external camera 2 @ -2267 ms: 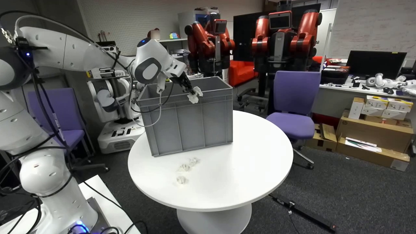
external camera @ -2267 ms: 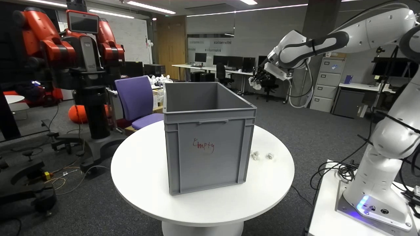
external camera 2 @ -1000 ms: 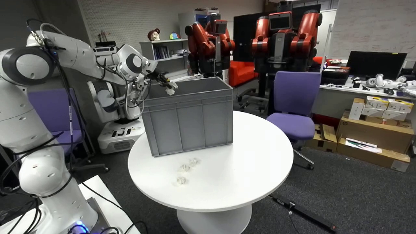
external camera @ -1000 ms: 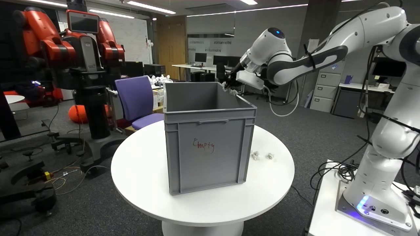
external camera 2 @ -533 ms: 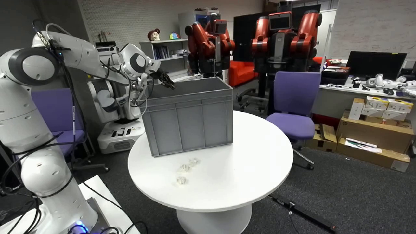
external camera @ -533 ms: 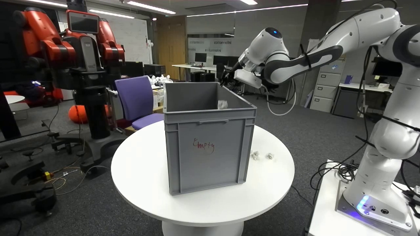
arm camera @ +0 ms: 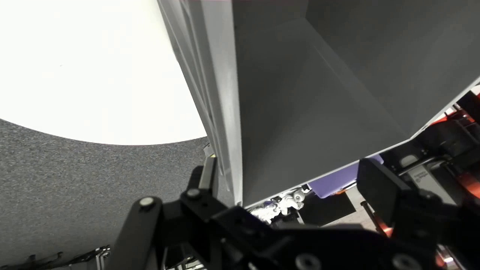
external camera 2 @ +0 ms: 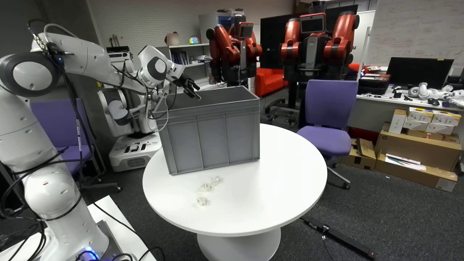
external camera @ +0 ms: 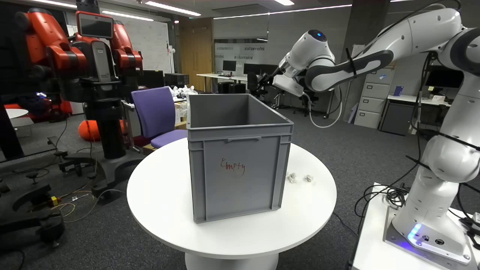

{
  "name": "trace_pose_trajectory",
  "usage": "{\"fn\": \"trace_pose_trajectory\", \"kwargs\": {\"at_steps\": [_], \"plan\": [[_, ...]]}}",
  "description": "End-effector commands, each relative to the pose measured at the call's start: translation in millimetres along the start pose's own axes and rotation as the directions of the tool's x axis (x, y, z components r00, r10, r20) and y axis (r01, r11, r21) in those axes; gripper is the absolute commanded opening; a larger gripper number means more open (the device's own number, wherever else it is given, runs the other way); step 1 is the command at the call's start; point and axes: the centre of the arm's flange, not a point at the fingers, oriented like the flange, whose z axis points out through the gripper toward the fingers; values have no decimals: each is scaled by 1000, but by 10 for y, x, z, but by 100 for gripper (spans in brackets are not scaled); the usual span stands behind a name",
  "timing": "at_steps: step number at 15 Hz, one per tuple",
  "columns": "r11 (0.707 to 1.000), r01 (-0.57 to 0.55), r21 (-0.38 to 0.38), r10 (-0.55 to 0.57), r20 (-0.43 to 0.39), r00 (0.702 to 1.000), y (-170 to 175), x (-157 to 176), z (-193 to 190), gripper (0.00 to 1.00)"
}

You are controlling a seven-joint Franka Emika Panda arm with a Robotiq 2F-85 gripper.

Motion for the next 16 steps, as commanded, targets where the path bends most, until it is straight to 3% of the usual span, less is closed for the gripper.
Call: {"fn": "trace_pose_trajectory", "kwargs": {"at_steps": [1, 5, 11, 14, 16], "plan": [[1000, -18, -9, 17, -38, 999, 474, 157, -156, 100], [991, -16, -129, 15, -8, 1000, 1140, 206, 87, 100], [938, 104, -331, -61, 138, 989, 2337, 61, 891, 100], [915, 204, -348, -118, 252, 960, 2685, -105, 1332, 100], [912, 274, -305, -176, 312, 934, 2815, -238, 1567, 100]]}}
